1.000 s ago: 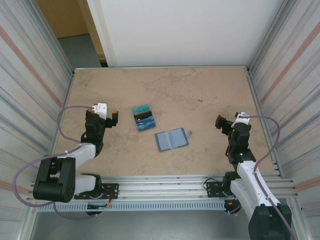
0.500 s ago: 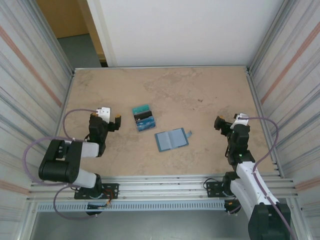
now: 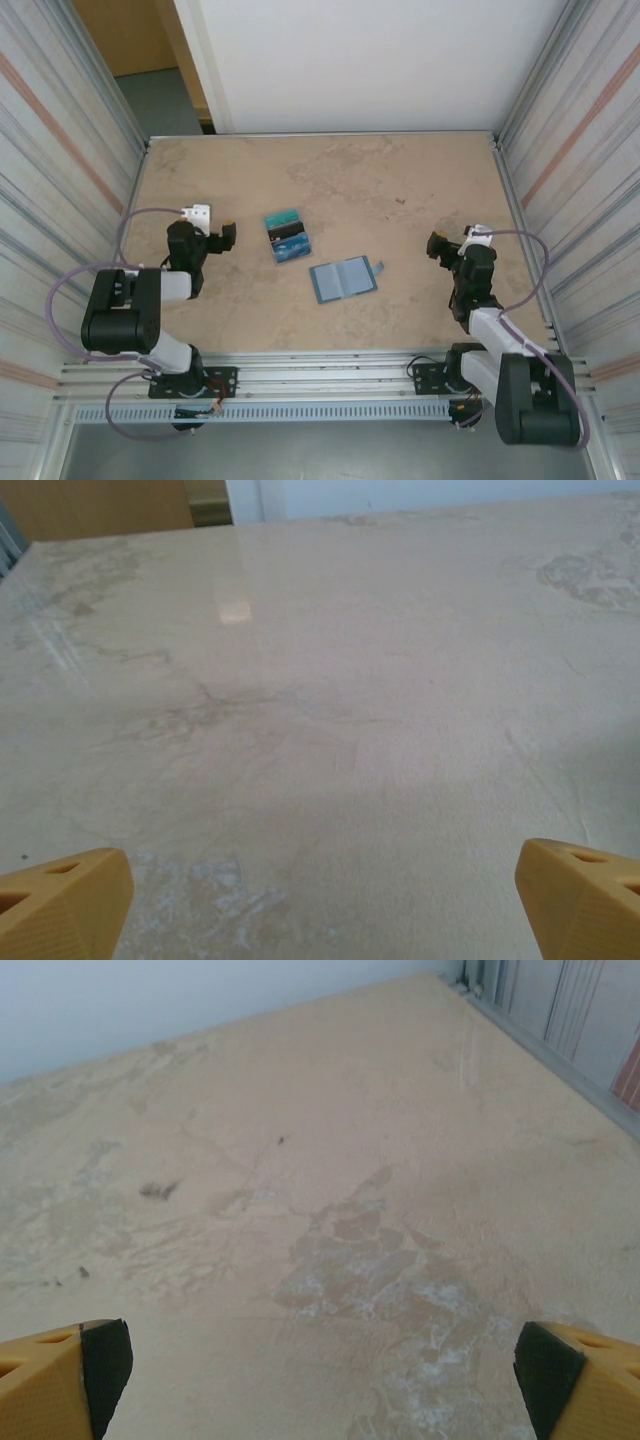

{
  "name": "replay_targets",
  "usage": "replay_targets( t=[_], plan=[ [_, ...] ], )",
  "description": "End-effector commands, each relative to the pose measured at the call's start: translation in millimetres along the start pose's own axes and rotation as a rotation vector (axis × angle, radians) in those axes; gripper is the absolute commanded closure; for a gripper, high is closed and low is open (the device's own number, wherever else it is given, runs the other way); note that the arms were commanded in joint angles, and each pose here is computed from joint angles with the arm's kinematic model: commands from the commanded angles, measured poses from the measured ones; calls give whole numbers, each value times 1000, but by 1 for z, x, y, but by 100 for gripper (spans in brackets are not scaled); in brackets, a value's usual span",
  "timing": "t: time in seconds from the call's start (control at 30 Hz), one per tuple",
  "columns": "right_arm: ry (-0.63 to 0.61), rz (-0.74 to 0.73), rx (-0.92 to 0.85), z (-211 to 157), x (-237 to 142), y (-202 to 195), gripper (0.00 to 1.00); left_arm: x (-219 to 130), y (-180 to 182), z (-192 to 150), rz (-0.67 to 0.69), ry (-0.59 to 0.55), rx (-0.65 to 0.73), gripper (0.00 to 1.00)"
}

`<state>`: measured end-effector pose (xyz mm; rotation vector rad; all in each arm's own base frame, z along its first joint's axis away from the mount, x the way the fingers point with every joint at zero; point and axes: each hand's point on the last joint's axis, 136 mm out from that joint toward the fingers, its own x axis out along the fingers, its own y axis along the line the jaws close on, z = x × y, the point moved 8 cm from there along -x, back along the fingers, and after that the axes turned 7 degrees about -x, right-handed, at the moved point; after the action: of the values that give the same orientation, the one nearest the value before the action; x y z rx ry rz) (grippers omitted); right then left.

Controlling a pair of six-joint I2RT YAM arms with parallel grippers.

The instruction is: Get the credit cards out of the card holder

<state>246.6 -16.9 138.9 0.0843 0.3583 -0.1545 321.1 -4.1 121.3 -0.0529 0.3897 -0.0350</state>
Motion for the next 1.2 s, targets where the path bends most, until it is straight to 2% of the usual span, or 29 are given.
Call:
replay_targets(
  t=[0.0, 0.27, 0.6, 0.87, 0.93, 1.17],
  plan=[
    [-62, 40, -23, 17, 13, 3, 1, 0, -2, 1, -23, 5, -13, 1],
    [-23, 118, -40, 16, 39, 4, 1, 0, -2, 1, -22, 6, -13, 1],
    [-63, 177, 23, 9, 50, -13, 1, 0, -2, 1, -22, 6, -12, 1],
    [-21, 347, -35, 11, 59, 1, 1, 1, -2, 1, -22, 6, -13, 1],
    [2, 351, -40, 13, 63, 3, 1, 1, -2, 1, -22, 7, -13, 1],
    [-38, 417, -71, 10, 54, 7, 1, 0, -2, 1, -22, 6, -12, 1]
  ],
)
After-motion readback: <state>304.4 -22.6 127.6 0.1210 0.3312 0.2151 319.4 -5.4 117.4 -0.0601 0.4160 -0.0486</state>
